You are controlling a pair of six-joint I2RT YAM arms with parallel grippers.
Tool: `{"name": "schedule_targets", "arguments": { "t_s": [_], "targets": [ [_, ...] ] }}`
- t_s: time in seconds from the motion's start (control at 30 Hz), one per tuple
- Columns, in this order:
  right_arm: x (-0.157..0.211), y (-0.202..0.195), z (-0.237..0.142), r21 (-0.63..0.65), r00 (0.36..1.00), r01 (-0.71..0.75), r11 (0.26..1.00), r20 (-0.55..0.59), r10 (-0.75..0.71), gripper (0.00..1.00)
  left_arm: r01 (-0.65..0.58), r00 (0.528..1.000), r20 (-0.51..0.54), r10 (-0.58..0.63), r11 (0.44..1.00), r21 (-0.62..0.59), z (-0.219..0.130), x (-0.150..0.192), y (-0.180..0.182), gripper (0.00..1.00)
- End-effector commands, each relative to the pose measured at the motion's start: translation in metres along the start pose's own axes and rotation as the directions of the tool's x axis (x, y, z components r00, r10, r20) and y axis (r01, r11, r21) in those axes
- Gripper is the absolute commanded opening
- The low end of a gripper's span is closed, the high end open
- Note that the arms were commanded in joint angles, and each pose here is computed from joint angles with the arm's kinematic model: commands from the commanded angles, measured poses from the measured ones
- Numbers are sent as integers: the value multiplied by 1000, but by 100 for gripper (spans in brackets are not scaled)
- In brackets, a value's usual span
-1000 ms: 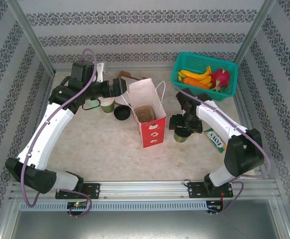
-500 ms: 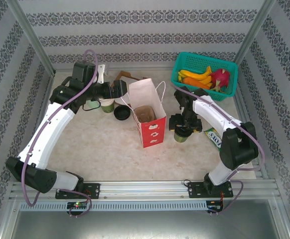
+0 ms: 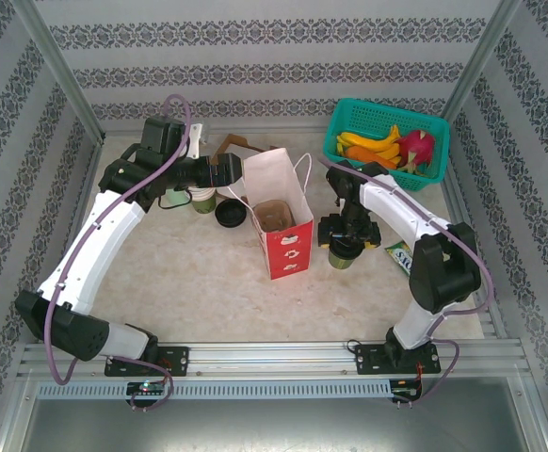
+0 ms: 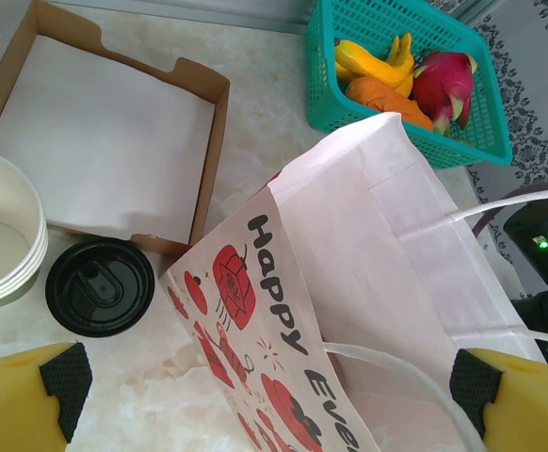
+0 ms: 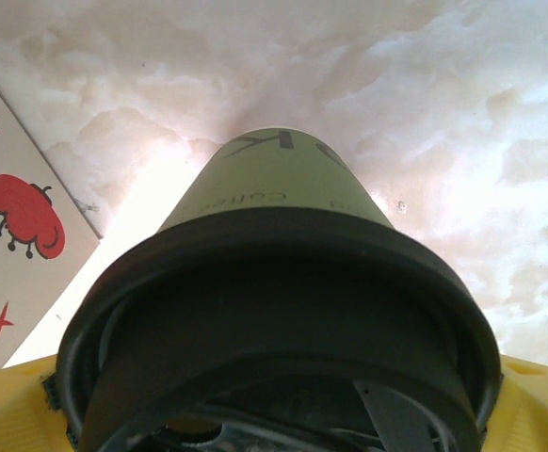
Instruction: Pack the takeout coffee
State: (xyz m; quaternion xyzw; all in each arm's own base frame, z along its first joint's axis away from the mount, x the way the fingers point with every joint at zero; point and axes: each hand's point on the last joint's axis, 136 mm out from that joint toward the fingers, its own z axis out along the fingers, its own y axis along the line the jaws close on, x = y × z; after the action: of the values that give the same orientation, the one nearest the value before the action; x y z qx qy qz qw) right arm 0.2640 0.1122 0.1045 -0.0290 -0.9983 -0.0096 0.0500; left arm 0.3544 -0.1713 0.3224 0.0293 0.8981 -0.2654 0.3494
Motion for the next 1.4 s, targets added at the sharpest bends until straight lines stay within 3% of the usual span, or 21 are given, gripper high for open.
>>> {"name": "schedule_targets", "arguments": {
  "t_s": [0.0, 0.2, 0.53, 1.0, 1.23, 1.37],
  "targets": [
    [0, -9, -2, 31, 1000, 3, 1000, -20, -2, 98, -10, 1000, -23, 10, 1000, 1, -3, 2, 1, 100],
    [-3, -11, 2, 38, 1000, -6, 999, -16, 6, 97, -10, 1000, -23, 10, 1000, 0, -3, 3, 1, 100],
    [4, -10, 6, 7, 1000, 5, 1000, -31, -5, 73, -21, 1000, -16, 22, 999, 38, -7, 1, -7, 100],
    [5, -18, -14, 8, 998, 38, 999, 58, -38, 68, -30, 999, -15, 31, 998, 62, -20, -1, -15, 100],
    [14, -27, -30, 32, 995, 47, 998, 86, -50, 67, -16, 994, -103, 25, 997, 79, -32, 7, -24, 80],
    [19, -32, -43, 39, 993, 42, 998, 110, -46, 66, -9, 990, -136, 33, 984, 177, -34, 9, -43, 64]
  ]
}}
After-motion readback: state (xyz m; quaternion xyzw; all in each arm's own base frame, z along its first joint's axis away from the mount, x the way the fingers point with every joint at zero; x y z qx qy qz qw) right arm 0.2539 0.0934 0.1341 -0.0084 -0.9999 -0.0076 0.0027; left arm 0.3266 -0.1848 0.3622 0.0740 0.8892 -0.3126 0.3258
